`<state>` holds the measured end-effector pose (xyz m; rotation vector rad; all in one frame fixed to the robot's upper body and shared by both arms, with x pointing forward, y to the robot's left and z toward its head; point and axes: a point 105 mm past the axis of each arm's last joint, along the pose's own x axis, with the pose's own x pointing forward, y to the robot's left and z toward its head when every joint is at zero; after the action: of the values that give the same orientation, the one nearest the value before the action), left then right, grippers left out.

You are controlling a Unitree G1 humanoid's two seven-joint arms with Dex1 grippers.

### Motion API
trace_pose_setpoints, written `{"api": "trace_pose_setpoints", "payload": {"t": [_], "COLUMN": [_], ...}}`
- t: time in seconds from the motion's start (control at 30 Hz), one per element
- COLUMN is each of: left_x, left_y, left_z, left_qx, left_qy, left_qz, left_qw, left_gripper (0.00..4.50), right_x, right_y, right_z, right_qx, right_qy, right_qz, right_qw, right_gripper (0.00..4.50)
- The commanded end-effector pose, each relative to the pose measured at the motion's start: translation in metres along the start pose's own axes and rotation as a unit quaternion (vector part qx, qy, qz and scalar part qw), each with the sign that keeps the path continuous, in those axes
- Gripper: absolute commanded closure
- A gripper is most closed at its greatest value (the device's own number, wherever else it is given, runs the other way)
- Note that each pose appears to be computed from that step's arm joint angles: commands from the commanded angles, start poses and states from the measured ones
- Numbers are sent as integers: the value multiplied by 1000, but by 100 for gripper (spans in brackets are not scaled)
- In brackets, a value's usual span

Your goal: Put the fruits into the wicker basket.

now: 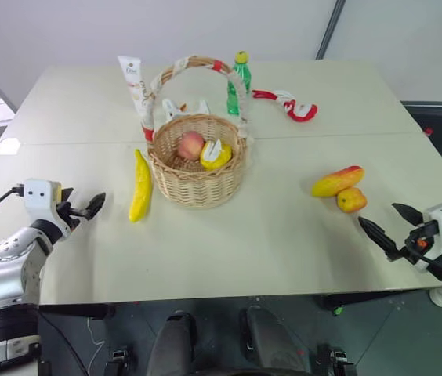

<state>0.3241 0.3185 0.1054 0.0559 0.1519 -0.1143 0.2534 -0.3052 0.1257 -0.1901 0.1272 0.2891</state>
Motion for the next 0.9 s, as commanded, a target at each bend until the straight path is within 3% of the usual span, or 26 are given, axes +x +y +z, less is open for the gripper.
{"api": "trace_pose_setpoints", "payload": {"t": [0.03,0.23,0.43,0.6,0.73,0.9], "left_x": [-3,-1,3,6,12,16], "left_y": [4,-5,-16,-42,-62,-78], "left_z": [18,19,34,49,48,38], "left_qx": [2,-10,-36,-60,-78,-88], "left_qy": [-29,-25,-29,-21,32,105], "left_qz": [9,-10,-37,-107,-132,-136], "left_qw": [1000,1000,998,992,988,981], "left_gripper": [0,0,0,0,0,0], "right_x": [0,2,14,26,35,40], "right_y": [-4,-4,18,72,137,179], "right_z": [11,19,61,92,102,103], "right_qx": [-15,-28,-60,-75,-95,-112], "right_qy": [-20,-31,-74,-93,-101,-111], "right_qz": [-5,-4,49,166,279,347], "right_qw": [1000,999,994,979,950,924], "right_gripper": [2,2,2,2,2,2]}}
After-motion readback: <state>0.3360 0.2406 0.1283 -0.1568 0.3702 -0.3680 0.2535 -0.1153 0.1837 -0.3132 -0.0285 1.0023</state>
